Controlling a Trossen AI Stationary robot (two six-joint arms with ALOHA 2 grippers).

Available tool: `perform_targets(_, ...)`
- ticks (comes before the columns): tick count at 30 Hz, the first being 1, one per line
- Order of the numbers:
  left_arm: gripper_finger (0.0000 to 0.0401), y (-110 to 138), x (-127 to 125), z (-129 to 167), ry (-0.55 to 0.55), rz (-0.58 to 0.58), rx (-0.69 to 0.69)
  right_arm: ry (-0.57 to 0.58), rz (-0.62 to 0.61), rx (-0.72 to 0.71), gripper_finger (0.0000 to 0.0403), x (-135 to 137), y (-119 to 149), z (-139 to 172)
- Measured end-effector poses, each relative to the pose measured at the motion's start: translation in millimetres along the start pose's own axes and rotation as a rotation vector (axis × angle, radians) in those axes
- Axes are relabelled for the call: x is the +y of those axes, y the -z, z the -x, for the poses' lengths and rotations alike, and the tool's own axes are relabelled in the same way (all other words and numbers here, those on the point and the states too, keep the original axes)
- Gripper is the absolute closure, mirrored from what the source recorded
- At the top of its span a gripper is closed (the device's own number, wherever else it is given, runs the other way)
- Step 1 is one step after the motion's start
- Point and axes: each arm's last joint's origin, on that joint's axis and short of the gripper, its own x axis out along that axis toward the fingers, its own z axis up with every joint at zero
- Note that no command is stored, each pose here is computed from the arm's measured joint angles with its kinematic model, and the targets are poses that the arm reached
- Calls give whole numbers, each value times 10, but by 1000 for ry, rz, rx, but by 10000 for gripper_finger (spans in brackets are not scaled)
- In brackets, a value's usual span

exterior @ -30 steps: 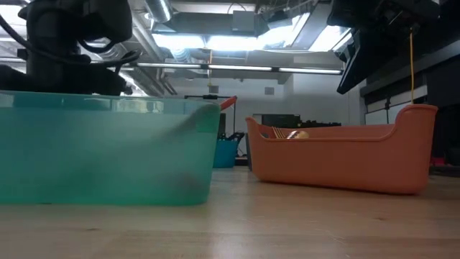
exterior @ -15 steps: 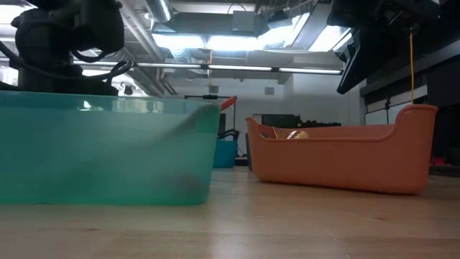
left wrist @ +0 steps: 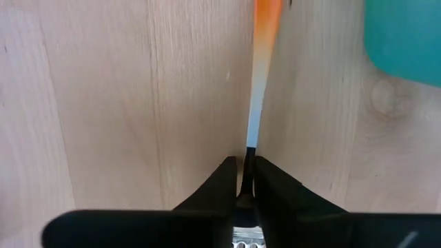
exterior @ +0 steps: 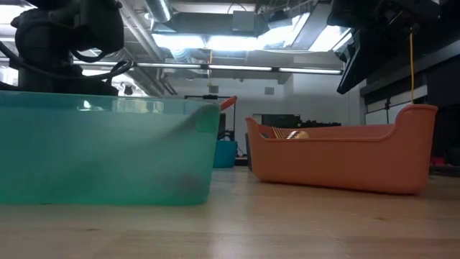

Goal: Sort silverware by color (type)
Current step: Put the orange fork into the green bin

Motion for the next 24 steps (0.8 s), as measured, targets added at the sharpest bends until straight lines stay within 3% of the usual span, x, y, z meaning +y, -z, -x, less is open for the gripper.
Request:
perform_targets(7,392,1,0,-1,-1,0,1,0,0,-1,333,0,0,1)
perform_targets(24,395,-88,-2,75,-54,31,-32,0,0,0,333,0,0,1)
